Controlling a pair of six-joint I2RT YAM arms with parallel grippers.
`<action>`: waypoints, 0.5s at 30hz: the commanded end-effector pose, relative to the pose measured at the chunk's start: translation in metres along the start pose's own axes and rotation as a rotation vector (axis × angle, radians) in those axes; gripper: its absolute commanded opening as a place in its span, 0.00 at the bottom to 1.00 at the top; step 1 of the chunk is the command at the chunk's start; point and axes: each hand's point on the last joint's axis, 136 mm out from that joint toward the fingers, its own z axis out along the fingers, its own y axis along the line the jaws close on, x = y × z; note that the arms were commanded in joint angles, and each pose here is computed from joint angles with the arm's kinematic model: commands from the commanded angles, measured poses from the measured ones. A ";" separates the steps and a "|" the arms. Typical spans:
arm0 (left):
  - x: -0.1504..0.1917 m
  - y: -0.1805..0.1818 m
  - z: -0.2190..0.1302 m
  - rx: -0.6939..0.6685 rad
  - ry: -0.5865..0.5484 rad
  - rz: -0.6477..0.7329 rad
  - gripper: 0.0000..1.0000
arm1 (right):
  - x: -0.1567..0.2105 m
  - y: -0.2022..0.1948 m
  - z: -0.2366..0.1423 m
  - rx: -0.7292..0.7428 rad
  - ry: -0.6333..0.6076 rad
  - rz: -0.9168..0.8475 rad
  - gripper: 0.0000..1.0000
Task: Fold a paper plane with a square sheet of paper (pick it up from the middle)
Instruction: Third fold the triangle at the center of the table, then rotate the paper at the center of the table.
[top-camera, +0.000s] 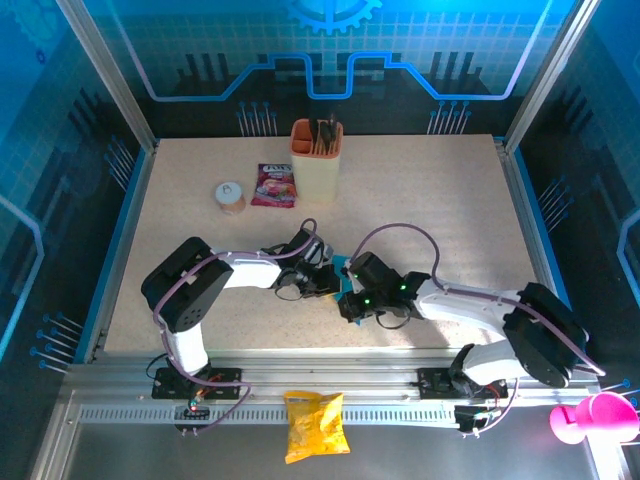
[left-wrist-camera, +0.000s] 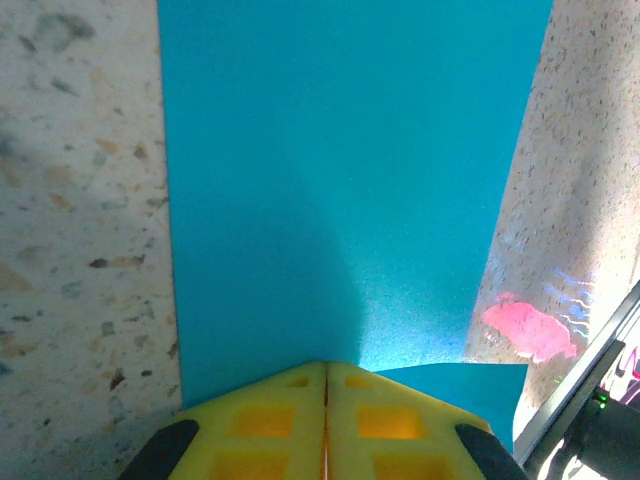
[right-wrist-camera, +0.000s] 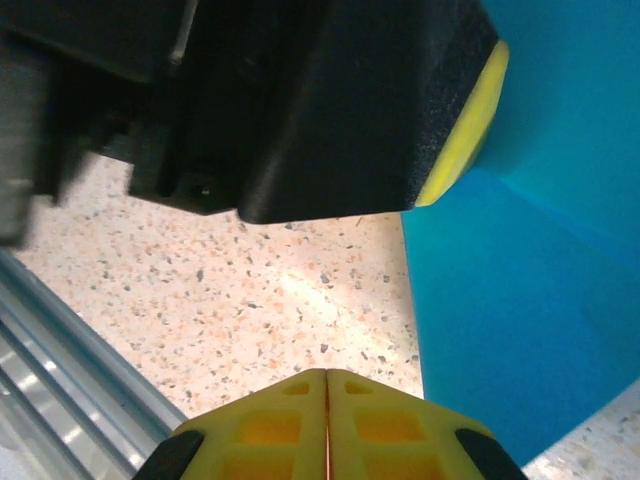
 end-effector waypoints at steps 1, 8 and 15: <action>0.017 0.042 0.008 -0.139 0.033 -0.061 0.09 | -0.008 0.006 0.007 -0.006 -0.019 0.007 0.07; 0.016 0.043 0.008 -0.144 0.033 -0.059 0.09 | -0.005 -0.009 0.018 0.025 0.000 0.021 0.04; 0.017 0.046 0.009 -0.153 0.040 -0.060 0.08 | 0.013 -0.025 0.020 0.024 0.010 0.066 0.03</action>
